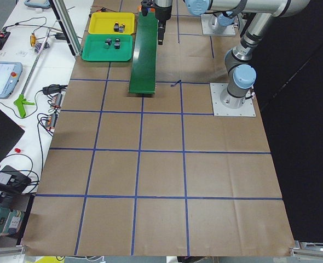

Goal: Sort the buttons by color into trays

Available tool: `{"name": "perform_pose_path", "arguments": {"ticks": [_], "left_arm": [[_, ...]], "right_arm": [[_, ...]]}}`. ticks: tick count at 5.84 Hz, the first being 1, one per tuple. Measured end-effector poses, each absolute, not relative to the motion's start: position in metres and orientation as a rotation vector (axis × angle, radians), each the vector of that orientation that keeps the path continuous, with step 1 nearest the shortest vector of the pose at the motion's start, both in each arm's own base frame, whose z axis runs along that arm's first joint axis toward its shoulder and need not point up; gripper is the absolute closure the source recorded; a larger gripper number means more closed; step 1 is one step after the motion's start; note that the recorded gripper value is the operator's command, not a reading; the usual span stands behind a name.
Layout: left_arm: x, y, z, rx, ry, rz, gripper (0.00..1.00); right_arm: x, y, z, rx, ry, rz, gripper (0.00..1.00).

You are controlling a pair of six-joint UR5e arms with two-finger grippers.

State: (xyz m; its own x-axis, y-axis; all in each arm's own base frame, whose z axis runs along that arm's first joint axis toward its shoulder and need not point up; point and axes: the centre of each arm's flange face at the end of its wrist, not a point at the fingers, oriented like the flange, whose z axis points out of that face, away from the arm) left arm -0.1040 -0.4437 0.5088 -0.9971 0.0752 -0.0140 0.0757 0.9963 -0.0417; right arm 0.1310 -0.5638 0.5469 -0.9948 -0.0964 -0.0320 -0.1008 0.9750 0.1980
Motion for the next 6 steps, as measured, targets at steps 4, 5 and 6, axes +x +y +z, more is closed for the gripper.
{"name": "perform_pose_path", "arguments": {"ticks": [4,5,6], "left_arm": [[-0.104,-0.443,0.510,0.121,3.125,-0.068,0.02],[-0.104,-0.443,0.510,0.122,3.125,-0.069,0.02],[-0.104,-0.443,0.510,0.123,3.124,-0.069,0.02]], "right_arm": [[0.143,-0.473,0.496,-0.008,3.131,0.102,0.00],[0.155,-0.469,0.495,-0.015,3.144,0.081,0.00],[0.163,-0.468,0.495,-0.040,3.152,0.066,0.00]]}}
